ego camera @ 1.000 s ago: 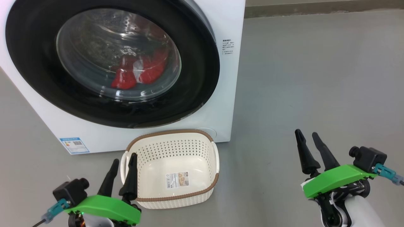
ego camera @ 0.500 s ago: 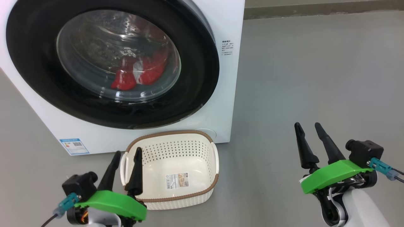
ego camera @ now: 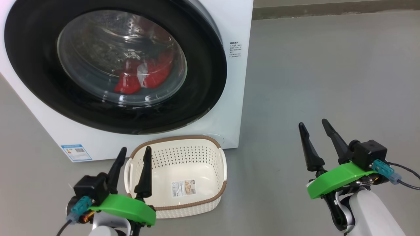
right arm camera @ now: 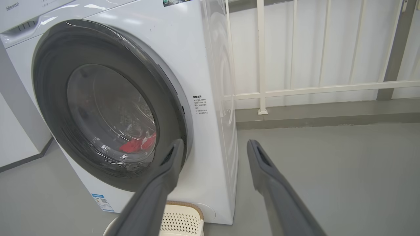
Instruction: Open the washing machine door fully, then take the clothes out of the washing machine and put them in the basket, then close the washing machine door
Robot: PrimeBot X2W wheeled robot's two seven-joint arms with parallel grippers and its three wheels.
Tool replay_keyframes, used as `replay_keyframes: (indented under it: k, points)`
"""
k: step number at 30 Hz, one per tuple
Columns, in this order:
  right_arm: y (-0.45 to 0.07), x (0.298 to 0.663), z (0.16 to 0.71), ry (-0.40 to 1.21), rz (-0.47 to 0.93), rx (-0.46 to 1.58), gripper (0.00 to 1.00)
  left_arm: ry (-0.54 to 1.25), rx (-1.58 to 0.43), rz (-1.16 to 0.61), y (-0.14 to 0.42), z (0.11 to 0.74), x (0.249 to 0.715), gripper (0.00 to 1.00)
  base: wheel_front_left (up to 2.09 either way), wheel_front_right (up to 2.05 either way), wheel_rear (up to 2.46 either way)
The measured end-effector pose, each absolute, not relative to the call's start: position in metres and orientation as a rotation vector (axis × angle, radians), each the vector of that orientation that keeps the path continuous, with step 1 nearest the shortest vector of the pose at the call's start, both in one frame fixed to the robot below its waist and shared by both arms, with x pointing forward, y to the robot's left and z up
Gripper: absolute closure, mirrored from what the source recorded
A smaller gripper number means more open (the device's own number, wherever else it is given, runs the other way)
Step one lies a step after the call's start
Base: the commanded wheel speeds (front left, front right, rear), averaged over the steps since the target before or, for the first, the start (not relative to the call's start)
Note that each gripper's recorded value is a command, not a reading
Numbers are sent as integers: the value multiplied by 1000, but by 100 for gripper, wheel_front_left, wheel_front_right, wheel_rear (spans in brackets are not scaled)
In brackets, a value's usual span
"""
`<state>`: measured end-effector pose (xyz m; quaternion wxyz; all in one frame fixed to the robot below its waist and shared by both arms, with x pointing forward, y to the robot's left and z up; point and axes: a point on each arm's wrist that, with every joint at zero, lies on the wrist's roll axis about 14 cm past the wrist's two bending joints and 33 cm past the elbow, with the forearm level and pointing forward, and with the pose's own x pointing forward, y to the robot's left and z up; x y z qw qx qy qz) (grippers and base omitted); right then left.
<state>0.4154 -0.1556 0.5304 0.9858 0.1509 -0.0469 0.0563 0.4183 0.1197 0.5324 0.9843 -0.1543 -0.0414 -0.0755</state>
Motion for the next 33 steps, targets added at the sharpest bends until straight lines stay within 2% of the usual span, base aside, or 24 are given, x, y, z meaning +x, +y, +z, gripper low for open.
replay_keyframes:
  k: [12, 33]
  points:
    - [-149, 419, 536, -116, 146, 178, 0, -145, -201, -168, 116, 547, 420, 0, 0, 0, 0]
    - [-154, 420, 533, -110, 131, 180, 0, -153, -200, -162, 117, 549, 421, 0, 0, 0, 0]
